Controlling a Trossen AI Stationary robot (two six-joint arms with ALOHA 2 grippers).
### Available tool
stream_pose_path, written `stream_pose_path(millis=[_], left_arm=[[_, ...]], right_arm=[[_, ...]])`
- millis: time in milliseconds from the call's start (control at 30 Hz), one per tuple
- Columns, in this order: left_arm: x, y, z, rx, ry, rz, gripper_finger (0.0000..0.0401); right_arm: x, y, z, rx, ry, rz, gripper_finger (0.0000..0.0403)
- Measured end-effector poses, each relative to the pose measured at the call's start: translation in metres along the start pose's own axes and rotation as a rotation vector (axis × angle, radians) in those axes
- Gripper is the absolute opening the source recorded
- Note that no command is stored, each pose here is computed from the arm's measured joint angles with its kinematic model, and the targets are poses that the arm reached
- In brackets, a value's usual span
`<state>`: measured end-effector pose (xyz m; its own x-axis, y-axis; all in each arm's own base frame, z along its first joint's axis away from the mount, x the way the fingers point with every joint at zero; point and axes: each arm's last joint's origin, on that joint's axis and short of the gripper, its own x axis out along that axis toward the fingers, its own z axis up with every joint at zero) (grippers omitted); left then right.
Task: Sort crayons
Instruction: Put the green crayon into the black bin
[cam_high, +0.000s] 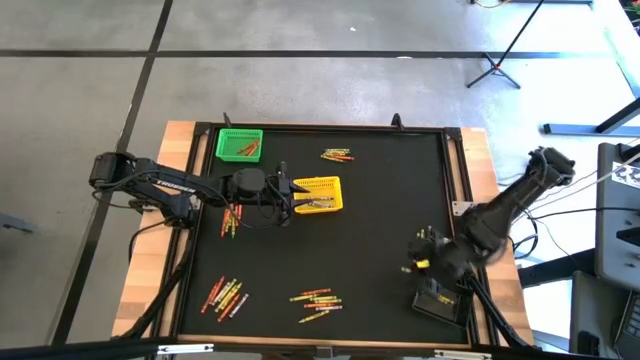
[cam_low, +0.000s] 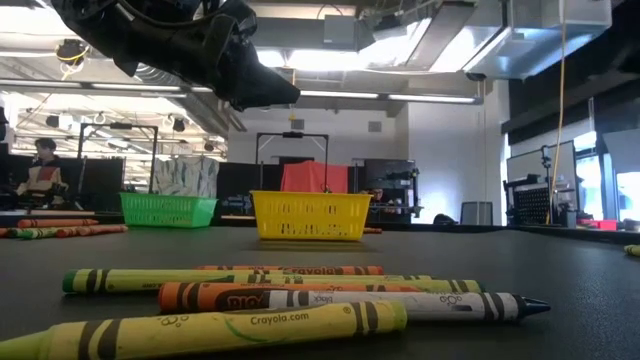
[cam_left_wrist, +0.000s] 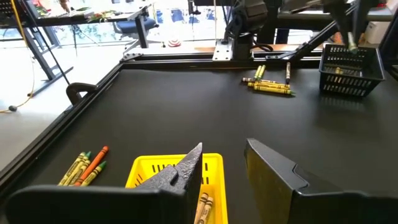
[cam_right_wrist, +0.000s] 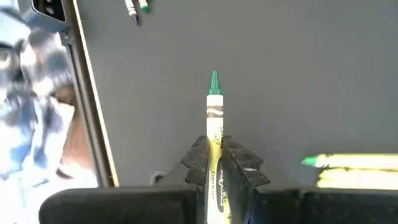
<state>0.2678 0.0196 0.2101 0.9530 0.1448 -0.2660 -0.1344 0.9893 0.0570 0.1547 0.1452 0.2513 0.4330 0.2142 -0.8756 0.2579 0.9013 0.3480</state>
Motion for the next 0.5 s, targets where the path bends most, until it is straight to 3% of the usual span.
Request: stream_pose_path(millis=[233,500], left_arm=[[0.000,0.000,0.000,0.010,-0.003,0.000,0.0107],[0.000,0.000,0.004,0.074,-0.042,0.004,0.0107]], right_arm=[[-0.001,0.020,-0.043,0.134,-0.092,-0.019,0.0028],[0.023,0.032,-0.080,0.339,-0.010,-0.105,0.0028]])
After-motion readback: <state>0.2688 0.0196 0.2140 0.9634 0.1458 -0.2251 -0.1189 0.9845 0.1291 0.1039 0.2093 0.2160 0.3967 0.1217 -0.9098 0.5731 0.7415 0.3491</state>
